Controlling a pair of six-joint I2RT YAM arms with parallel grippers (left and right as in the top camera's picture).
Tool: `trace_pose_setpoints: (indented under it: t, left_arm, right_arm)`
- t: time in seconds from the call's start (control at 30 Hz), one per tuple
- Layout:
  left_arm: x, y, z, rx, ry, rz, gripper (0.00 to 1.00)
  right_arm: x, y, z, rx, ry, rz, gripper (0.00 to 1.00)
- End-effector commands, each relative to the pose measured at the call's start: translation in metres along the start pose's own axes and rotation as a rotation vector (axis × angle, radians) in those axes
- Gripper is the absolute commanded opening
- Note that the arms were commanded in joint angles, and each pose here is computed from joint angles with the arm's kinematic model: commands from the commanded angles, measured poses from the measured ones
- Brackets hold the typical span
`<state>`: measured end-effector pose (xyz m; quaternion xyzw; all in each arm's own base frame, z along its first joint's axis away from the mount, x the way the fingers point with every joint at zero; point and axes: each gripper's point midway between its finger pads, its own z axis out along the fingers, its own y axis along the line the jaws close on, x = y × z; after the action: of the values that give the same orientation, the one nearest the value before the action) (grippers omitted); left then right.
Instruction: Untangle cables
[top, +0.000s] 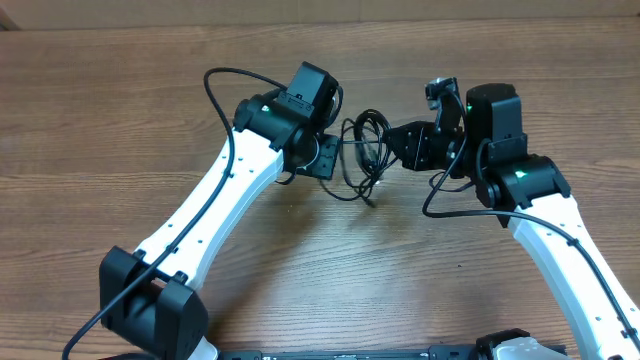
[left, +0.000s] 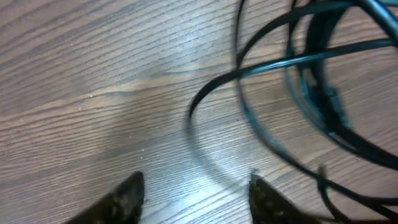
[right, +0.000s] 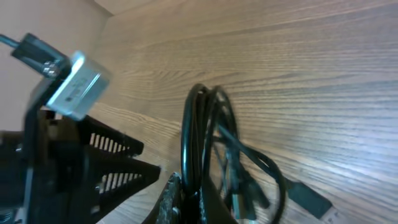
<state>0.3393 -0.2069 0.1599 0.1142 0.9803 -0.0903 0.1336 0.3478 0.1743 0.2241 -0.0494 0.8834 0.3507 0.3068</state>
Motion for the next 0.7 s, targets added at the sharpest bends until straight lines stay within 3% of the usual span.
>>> trace_pose_setpoints:
  t: [0.0,0.13,0.33,0.57,0.67]
  left_arm:
    - [-0.004,0.005,0.002,-0.018,-0.015,0.002,0.61]
    - [-0.014,0.0,0.002,0.004,-0.054,0.003,0.65]
    - [-0.024,-0.011,0.001,0.065,-0.088,0.005,0.63]
    - [-0.028,-0.006,0.0,0.063,-0.1,-0.009,0.63]
    - [-0.029,-0.006,0.0,0.07,-0.101,-0.011,0.69]
  right_arm:
    - [-0.007,0.019,-0.007,-0.083,-0.005,-0.016,0.04]
    - [-0.005,0.051,-0.013,-0.263,0.019,-0.055,0.04]
    - [-0.007,0.055,-0.014,-0.282,0.015,-0.055,0.04]
    - [-0.007,0.017,-0.007,-0.067,-0.009,-0.003,0.04]
    - [-0.003,0.017,-0.007,-0.07,0.008,0.001,0.04]
